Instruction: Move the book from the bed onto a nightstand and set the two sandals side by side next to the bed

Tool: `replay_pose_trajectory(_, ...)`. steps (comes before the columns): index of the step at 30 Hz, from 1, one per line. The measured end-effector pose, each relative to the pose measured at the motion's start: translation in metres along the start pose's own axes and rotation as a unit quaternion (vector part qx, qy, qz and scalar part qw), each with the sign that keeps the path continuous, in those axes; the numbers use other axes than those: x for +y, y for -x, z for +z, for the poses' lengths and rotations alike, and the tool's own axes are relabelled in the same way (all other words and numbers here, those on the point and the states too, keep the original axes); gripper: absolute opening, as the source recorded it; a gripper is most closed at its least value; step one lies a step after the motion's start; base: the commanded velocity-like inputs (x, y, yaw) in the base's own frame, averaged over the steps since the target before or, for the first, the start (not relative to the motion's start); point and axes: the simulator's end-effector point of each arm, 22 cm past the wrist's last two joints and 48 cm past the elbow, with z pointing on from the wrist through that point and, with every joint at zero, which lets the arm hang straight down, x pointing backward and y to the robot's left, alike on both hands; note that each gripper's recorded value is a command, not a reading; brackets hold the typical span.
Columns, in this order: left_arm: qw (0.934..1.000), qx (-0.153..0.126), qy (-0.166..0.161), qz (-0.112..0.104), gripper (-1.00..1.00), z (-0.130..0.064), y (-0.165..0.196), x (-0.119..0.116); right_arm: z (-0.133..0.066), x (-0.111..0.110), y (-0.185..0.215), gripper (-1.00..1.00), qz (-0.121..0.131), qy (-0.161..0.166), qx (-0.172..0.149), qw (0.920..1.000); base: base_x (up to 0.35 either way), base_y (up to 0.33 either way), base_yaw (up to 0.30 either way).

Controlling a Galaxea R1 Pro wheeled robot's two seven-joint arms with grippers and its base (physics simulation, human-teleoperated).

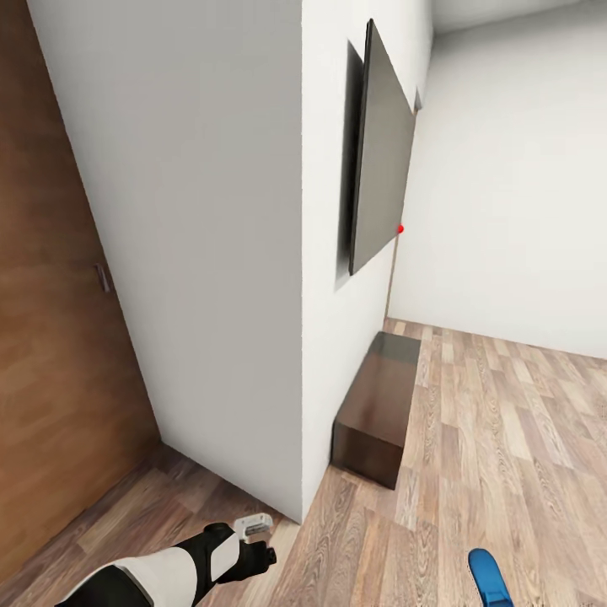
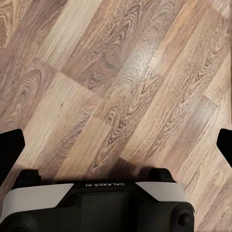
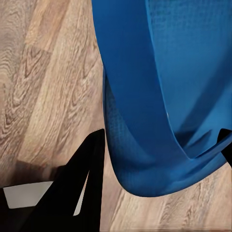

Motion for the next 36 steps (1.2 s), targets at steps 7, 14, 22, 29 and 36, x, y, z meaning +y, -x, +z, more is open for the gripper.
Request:
replay_pose_trajectory(7, 1.0000, -0.001, 0.000, 0.000, 1.00, -0.007, 0.000, -0.001, -0.007, -0.002, 0.000, -1.00, 0.000, -0.001, 0.000, 1.0000, 0.000, 0.000, -0.300)
replay_pose_trajectory(14, 1.0000, -0.001, 0.000, 0.000, 1.00, -0.013, -0.001, -0.002, -0.013, -0.003, -0.007, -1.00, 0.002, 0.000, 0.014, 0.9999, 0.000, 0.000, -0.300)
replay_pose_trajectory(22, 1.0000, -0.001, 0.000, 0.000, 1.00, -0.019, -0.003, -0.003, -0.019, -0.004, -0.009, -1.00, 0.004, 0.001, 0.019, 0.9998, 0.000, 0.000, -0.300)
replay_pose_trajectory(29, 1.0000, -0.001, 0.000, 0.000, 1.00, -0.024, -0.004, -0.004, -0.025, -0.005, -0.011, -1.00, 0.006, 0.001, 0.019, 0.9998, 0.000, 0.000, -0.300)
replay_pose_trajectory(36, 1.0000, -0.001, 0.000, 0.000, 1.00, -0.025, -0.004, -0.004, -0.025, -0.005, -0.011, -1.00, 0.006, 0.001, 0.019, 0.9998, 0.000, 0.000, -0.300)
